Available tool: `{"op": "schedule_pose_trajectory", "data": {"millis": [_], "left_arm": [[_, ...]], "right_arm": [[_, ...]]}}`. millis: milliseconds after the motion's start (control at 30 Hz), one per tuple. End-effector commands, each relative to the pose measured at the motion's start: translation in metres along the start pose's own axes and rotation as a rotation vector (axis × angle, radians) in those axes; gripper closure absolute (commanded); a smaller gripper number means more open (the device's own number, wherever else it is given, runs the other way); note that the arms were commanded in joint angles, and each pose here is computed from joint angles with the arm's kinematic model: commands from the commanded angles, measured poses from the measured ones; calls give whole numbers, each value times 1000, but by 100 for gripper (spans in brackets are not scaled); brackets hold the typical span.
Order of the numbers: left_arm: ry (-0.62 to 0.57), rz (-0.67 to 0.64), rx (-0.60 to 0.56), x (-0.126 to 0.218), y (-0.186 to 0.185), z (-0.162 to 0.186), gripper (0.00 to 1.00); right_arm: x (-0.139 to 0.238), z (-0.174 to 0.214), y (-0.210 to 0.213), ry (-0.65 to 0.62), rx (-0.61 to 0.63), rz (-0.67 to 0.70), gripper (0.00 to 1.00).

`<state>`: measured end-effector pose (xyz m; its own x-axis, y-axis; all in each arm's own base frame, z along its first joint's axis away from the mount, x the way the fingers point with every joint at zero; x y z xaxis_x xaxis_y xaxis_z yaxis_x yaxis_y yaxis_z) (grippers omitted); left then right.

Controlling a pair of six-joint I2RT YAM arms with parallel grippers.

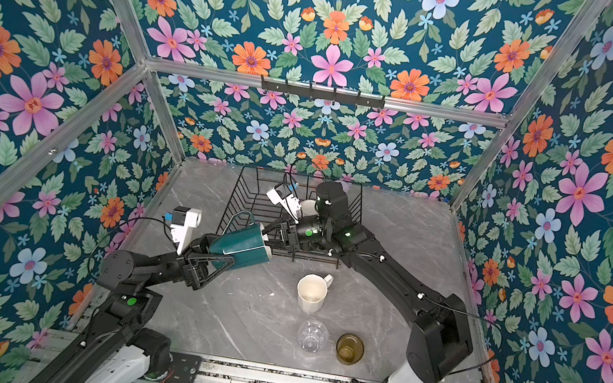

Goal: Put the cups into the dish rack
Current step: 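Hold the green mug out while the left gripper grasps its body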

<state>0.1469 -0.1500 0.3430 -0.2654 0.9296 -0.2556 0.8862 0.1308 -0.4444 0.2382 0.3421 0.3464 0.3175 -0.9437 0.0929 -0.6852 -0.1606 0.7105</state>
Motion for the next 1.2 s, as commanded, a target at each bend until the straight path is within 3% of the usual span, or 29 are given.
{"op": "schedule_pose_trajectory", "data": {"millis": [0, 600, 800, 1033, 1167], "left_arm": [[-4, 32, -29, 0, -6, -2, 0], [2, 41, -14, -3, -2, -3, 1], [0, 45, -17, -4, -2, -3, 1], [6, 49, -11, -4, -1, -2, 4], [7, 51, -10, -4, -1, -2, 12]], "right_arm": [[-3, -8, 11, -4, 68, -50, 100], [-15, -7, 16, 19, 66, -74, 100], [-24, -3, 1, 43, 19, -71, 100], [-28, -3, -4, 47, -6, -55, 100], [-28, -5, -6, 42, -12, -43, 100]]}}
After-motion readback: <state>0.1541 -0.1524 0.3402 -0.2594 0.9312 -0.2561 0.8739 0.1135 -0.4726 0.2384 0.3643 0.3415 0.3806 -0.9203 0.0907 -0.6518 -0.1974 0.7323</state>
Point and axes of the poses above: each gripper's point midway between its finger pads, its own x axis back along the fingers, its own y axis along the line the jaws close on, z = x × y, the point moved 5 cm from there along x, back along the fingers, and after that the axes turned 10 degrees about -x, right-handed, at the moved point
